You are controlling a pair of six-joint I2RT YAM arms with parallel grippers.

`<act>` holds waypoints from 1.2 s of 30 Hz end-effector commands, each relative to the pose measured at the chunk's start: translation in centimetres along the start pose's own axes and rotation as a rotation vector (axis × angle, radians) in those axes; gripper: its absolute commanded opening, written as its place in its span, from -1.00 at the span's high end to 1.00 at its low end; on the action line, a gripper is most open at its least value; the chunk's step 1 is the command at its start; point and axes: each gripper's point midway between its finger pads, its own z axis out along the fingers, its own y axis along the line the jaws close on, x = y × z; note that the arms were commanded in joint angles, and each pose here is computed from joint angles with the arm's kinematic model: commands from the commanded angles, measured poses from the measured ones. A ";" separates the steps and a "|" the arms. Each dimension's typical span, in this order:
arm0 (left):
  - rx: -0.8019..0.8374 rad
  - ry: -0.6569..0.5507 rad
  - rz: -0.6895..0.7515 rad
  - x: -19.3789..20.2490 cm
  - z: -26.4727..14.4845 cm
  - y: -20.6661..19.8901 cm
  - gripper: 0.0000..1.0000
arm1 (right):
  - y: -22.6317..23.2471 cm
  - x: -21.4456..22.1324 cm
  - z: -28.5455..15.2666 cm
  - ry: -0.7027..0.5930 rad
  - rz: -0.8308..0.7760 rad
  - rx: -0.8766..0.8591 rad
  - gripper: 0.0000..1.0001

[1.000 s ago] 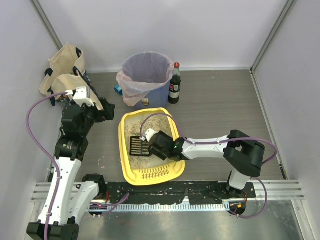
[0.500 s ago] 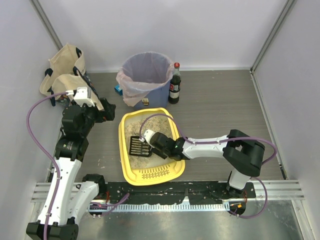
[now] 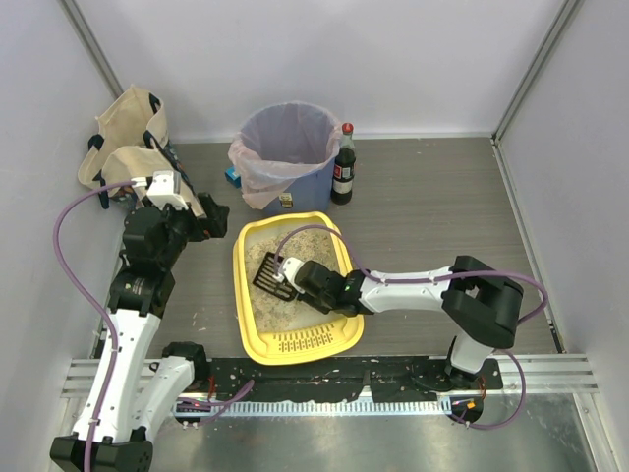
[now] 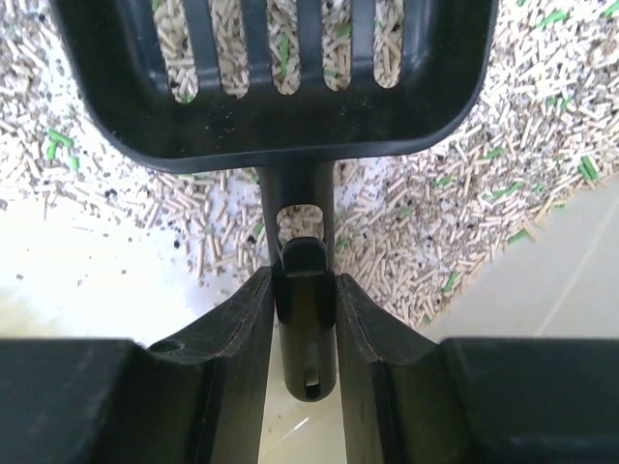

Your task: Clean the litter box

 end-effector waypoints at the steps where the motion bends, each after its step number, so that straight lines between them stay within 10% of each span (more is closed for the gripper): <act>1: 0.031 -0.044 0.013 -1.1 0.3 -0.6 -0.99 | -0.4 -1.9 -2.6 -0.043 0.057 -0.015 0.83; 36: 0.257 0.057 0.002 0.9 1.5 -4.8 -0.99 | -0.2 -6.3 -2.8 -0.298 0.283 -0.002 0.97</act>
